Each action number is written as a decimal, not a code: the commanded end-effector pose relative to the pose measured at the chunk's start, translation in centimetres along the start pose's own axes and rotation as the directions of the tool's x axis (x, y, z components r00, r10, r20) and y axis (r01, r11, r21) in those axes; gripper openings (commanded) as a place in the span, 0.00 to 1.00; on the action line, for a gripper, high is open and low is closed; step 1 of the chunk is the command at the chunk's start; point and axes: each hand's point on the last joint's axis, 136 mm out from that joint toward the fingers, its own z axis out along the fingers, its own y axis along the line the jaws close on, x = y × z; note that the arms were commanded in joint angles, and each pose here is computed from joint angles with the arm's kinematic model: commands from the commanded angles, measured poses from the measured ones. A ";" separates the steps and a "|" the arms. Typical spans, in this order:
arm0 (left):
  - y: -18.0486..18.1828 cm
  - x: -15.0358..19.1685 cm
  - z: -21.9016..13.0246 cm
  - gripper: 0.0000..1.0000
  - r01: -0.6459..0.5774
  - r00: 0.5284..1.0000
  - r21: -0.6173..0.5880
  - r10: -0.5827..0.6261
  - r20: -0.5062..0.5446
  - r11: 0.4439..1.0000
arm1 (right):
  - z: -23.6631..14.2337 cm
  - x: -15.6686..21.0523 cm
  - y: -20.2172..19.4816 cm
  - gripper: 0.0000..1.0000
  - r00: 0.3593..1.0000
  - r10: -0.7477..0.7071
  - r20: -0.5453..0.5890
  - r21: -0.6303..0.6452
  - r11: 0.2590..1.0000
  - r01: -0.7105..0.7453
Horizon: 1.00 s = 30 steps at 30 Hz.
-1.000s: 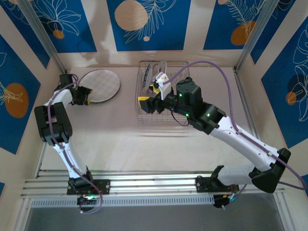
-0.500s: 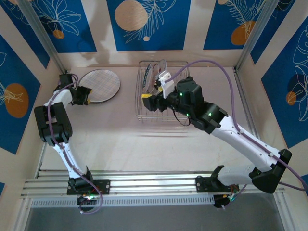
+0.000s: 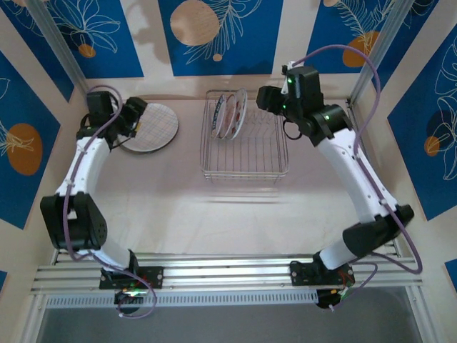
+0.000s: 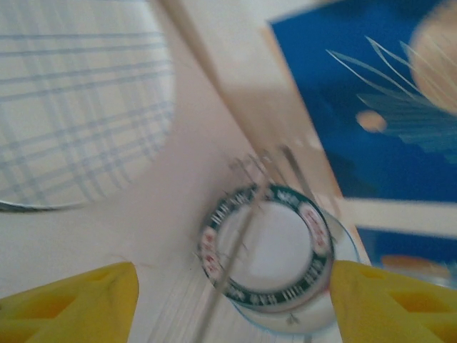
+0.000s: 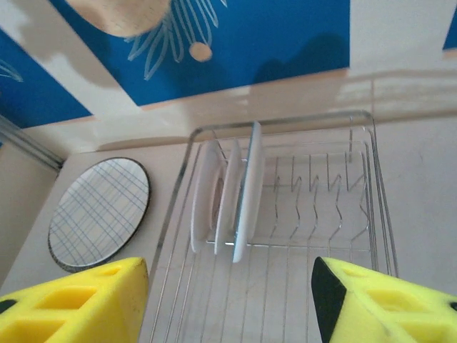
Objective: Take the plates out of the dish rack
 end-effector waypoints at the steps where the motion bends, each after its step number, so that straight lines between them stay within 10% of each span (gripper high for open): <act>1: -3.7 2.9 -2.5 0.74 -0.148 0.989 0.065 0.146 0.026 0.987 | 2.5 1.5 -0.5 0.62 0.992 0.074 -0.100 0.039 0.997 -0.070; 14: -10.3 16.7 -13.6 0.82 -0.554 0.826 0.317 0.554 0.099 0.770 | 12.0 5.3 0.0 0.55 0.964 0.052 -0.261 0.100 0.995 -0.026; 30: -8.3 19.6 -20.8 0.85 -0.610 0.774 0.393 0.624 0.107 0.688 | 17.5 7.7 -0.3 0.38 0.947 0.048 -0.317 0.155 0.988 0.002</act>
